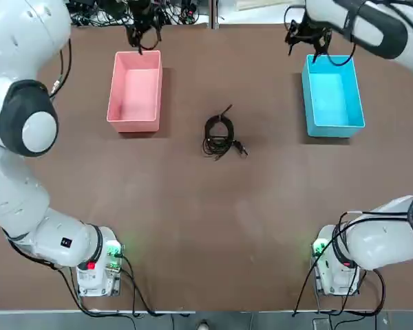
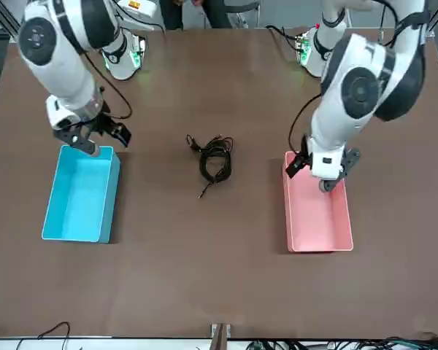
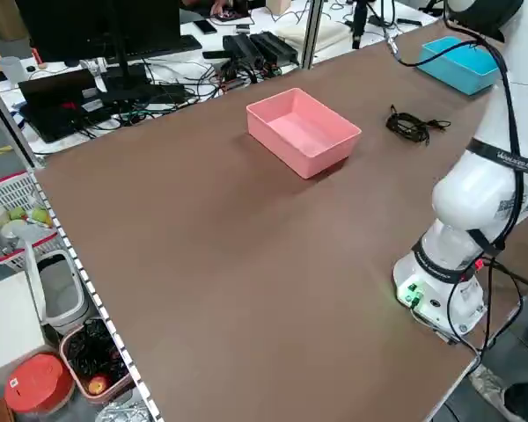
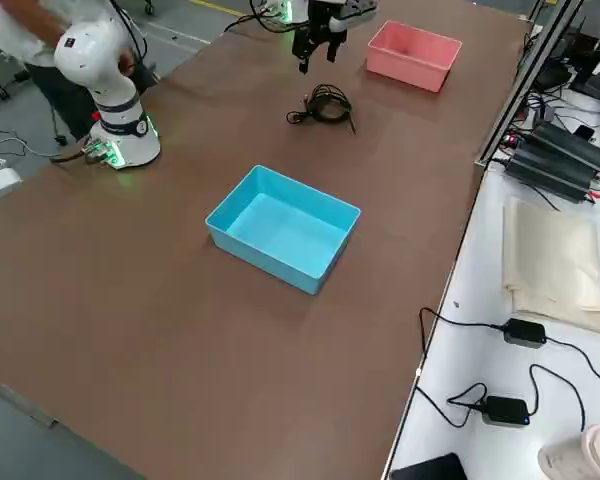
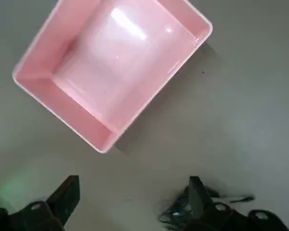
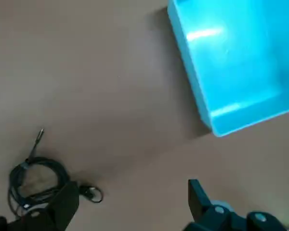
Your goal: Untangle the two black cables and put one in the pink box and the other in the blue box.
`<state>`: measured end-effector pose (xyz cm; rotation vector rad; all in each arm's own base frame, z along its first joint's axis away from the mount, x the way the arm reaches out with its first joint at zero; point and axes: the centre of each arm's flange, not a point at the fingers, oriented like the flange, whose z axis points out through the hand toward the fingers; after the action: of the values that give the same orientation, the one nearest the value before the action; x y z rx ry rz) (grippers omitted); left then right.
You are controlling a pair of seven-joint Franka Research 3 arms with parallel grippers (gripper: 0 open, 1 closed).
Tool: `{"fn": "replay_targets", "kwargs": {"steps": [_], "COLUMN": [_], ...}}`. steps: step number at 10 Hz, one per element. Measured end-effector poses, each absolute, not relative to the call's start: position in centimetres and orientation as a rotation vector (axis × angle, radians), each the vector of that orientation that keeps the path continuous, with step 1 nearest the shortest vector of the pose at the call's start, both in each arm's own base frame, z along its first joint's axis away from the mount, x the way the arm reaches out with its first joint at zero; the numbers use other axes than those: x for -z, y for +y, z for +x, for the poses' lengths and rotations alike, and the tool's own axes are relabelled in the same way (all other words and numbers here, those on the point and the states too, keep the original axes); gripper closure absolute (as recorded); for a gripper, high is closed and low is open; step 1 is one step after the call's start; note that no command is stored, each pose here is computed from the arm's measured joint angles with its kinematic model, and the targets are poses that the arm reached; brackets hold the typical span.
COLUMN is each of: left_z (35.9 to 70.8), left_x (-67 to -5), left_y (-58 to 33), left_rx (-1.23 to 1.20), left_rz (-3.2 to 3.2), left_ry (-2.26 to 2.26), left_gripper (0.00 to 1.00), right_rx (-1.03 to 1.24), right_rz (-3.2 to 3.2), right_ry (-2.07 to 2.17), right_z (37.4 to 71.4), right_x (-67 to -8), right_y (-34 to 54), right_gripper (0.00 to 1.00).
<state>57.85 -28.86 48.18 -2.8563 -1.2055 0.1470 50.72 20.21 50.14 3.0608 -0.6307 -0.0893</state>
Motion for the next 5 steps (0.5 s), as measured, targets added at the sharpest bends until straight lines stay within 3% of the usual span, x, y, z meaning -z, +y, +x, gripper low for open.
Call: {"fn": "replay_targets", "kwargs": {"steps": [5], "left_z": [58.2], "left_x": [-38.7], "left_y": [-39.3], "left_rx": [-0.158], "left_rz": [-2.406], "left_ry": [-1.945], "left_gripper": [0.0], "right_rx": [0.078], "right_rz": [3.059], "right_ry": [-0.917], "right_z": [48.0], "right_x": [-44.2], "right_y": [24.8], "right_gripper": [0.0]}}
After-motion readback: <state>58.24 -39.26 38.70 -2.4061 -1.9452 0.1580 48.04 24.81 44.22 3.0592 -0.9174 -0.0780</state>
